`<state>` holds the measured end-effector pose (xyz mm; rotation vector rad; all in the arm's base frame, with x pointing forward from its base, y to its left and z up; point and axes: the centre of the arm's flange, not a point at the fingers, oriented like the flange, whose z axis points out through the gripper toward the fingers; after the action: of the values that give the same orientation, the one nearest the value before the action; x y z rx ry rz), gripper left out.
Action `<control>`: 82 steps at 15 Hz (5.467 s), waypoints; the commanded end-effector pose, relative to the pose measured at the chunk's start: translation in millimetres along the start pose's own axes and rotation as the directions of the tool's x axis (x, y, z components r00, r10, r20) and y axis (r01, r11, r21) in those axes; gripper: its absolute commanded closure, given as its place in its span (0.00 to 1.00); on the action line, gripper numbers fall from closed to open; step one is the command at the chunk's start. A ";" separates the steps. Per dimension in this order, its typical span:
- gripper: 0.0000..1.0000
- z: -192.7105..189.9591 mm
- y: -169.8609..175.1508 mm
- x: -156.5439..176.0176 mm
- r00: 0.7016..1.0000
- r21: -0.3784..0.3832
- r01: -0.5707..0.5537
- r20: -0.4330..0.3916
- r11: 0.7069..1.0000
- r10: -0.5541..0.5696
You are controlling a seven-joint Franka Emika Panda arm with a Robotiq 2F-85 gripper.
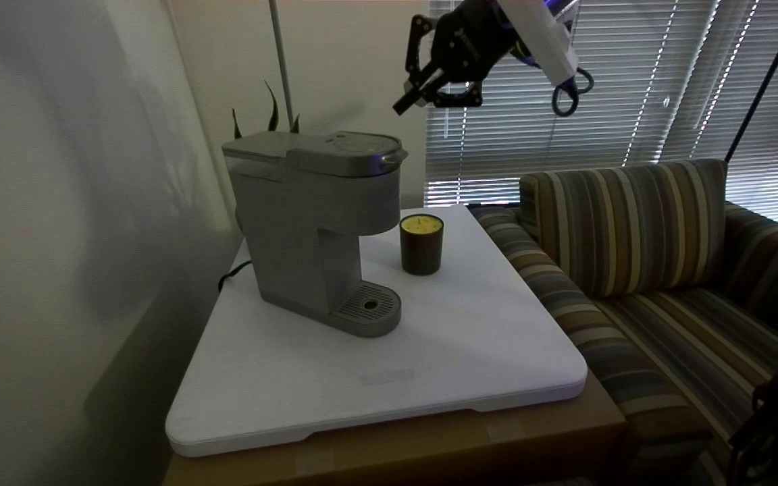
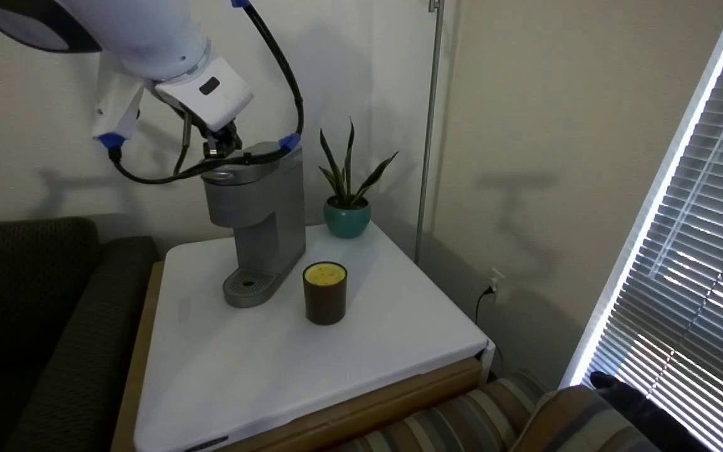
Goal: Open the coffee maker, close it, then open it again
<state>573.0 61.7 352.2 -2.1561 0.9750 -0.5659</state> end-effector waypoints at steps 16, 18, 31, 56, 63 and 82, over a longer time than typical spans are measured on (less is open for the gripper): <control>1.00 -28.0 28.4 -40.0 0.981 -0.234 -0.195 -0.062 0.952 0.186; 1.00 -17.5 29.4 -51.0 0.978 -0.233 -0.207 -0.041 0.950 0.203; 1.00 41.3 35.6 -62.7 0.986 -0.199 -0.167 -0.052 0.966 0.160; 1.00 27.8 2.0 -44.2 0.989 -0.166 -0.061 -0.142 0.984 0.037; 1.00 15.0 -18.6 -40.3 0.985 -0.139 -0.003 -0.170 0.990 -0.021; 1.00 1.7 -76.6 -21.4 0.963 -0.100 0.166 -0.198 0.981 -0.183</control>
<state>591.7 118.1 386.2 -2.3286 0.9500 -0.8235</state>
